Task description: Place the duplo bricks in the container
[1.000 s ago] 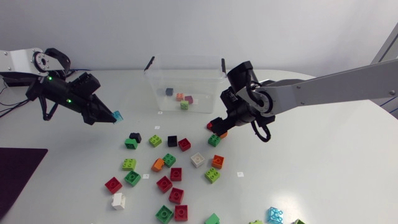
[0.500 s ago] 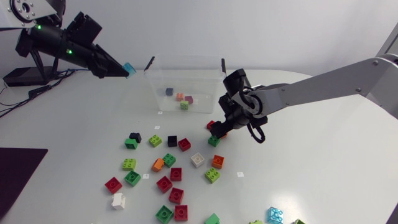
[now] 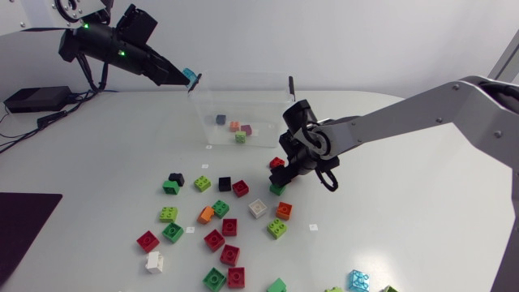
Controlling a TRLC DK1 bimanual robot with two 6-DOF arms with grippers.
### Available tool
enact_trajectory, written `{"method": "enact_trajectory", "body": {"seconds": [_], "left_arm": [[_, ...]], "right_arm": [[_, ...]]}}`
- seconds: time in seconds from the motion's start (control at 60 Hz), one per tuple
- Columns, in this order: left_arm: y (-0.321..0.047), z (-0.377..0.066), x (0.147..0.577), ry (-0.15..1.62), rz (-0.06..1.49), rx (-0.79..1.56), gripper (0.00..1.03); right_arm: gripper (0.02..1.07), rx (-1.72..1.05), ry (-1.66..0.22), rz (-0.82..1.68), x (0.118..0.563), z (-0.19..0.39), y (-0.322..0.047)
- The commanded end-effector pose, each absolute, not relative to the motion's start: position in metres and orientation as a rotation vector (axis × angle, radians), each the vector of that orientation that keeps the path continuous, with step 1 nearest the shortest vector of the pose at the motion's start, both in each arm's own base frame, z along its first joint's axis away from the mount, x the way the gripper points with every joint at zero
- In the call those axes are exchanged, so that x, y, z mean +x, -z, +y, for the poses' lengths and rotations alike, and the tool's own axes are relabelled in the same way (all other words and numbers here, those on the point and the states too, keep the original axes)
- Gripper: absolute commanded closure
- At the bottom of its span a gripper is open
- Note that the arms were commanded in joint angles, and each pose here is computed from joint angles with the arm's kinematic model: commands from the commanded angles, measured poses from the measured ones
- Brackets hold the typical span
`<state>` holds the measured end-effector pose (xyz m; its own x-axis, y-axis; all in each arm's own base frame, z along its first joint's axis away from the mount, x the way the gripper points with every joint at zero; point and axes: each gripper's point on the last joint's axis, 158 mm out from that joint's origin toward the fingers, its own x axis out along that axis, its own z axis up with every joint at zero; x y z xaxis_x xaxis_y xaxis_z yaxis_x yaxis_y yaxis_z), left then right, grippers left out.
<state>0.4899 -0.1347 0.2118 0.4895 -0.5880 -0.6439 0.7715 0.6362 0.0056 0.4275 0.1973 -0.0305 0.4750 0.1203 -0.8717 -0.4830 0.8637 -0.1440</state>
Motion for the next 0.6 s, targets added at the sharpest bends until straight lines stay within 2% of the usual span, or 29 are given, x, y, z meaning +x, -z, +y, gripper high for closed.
{"method": "enact_trajectory", "body": {"seconds": [0.0, 0.05, 0.267, 0.4, 0.583], "left_arm": [[-0.217, -0.144, 0.502, 0.847, 0.633, 0.278, 0.84], [-0.219, -0.146, 0.506, 0.841, 0.626, 0.270, 0.84], [-0.213, -0.164, 0.527, 0.844, 0.611, 0.236, 0.84], [-0.206, -0.173, 0.537, 0.843, 0.614, 0.221, 0.84], [-0.197, -0.179, 0.557, 0.825, 0.624, 0.191, 0.83]], "right_arm": [[0.31, -0.398, -0.374, 1.038, 0.426, 0.200, 0.040], [0.36, -0.401, -0.376, 1.041, 0.426, 0.201, 0.042], [0.77, -0.408, -0.380, 1.050, 0.422, 0.201, 0.047], [0.79, -0.411, -0.381, 1.045, 0.418, 0.199, 0.040], [0.79, -0.392, -0.376, 0.987, 0.421, 0.194, 0.004]]}}
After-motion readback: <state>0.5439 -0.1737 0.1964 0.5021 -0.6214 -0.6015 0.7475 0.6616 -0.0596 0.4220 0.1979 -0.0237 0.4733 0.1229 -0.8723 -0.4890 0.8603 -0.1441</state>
